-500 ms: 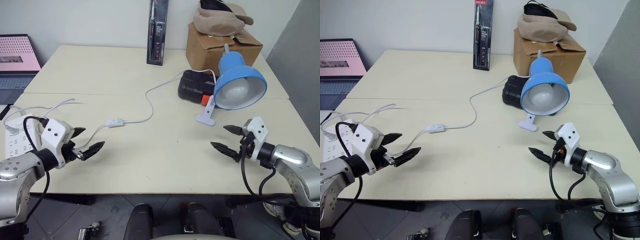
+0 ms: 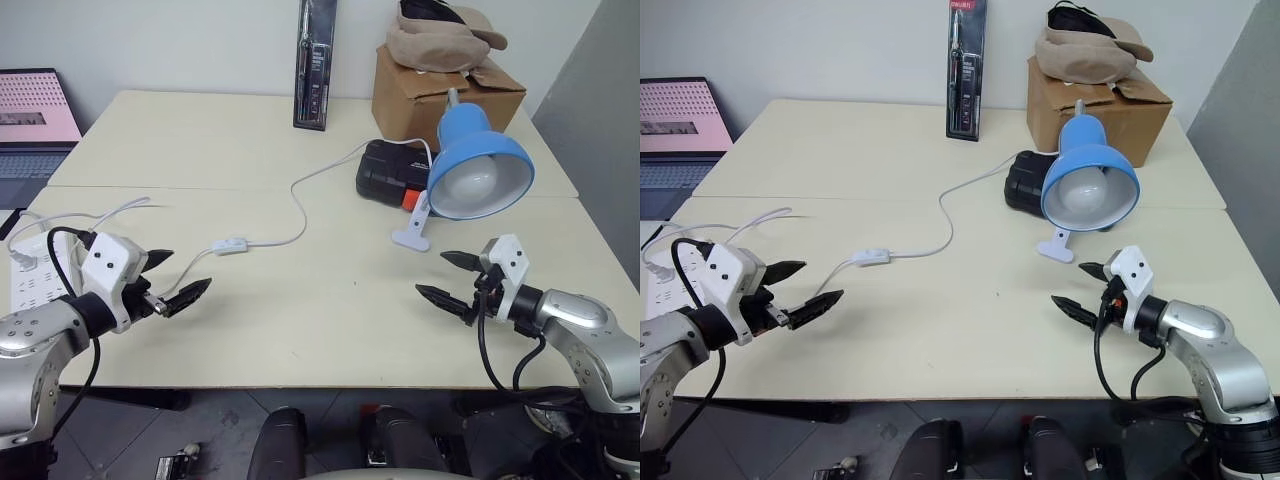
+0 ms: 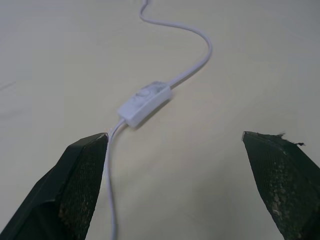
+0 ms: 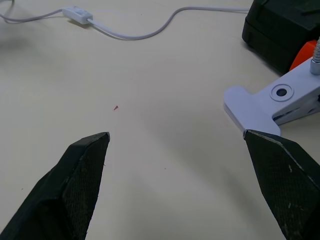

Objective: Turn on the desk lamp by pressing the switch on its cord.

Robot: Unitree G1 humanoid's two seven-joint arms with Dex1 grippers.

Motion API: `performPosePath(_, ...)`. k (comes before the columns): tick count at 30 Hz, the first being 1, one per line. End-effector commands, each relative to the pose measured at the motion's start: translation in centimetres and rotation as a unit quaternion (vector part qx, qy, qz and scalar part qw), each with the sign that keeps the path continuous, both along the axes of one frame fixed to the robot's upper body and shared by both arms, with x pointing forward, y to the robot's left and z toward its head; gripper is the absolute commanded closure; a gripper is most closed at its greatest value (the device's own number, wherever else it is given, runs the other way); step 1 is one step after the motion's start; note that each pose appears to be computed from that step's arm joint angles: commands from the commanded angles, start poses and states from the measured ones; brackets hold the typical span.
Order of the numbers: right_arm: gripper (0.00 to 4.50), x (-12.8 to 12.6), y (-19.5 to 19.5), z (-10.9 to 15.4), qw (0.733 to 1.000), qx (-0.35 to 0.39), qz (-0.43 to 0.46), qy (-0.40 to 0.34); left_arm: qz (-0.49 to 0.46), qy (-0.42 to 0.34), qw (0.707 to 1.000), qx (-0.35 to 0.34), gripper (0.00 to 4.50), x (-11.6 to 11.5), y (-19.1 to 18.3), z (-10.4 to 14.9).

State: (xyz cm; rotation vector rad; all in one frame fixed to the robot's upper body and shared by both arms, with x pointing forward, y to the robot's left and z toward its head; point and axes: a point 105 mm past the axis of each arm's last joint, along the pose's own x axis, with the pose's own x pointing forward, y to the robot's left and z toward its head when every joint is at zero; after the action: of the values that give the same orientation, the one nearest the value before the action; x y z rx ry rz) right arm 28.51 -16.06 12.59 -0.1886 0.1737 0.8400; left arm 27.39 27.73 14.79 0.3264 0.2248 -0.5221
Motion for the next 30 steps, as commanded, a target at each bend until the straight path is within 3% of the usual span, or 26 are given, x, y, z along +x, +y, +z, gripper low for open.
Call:
performPosePath(1, 0.0, -0.1, 0.6, 1.2, 1.0, 0.016, 0.015, -0.017, -0.014, -0.021, 0.999, -0.024, 0.02, 0.1, 0.3, 1.4)
performPosePath(10, 0.0, -1.3, 3.8, 2.0, 0.998, 0.012, 0.057, -0.019, 0.005, -0.022, 0.997, -0.074, 0.02, 2.9, 1.6, 1.6)
performPosePath(16, 0.0, -2.2, 6.8, 1.8, 0.998, -0.015, 0.064, 0.018, -0.031, 0.044, 0.994, -0.1, 0.02, 5.2, 1.5, 0.4)
performPosePath(25, 0.0, -3.2, 7.9, 2.8, 0.998, -0.009, 0.059, 0.021, -0.084, 0.121, 0.989, -0.033, 0.02, 8.9, 1.2, -1.3)
performPosePath(30, 0.0, -3.8, 7.4, 2.6, 0.998, -0.017, 0.05, 0.026, -0.115, 0.148, 0.982, 0.007, 0.02, 9.5, 0.3, -2.8)
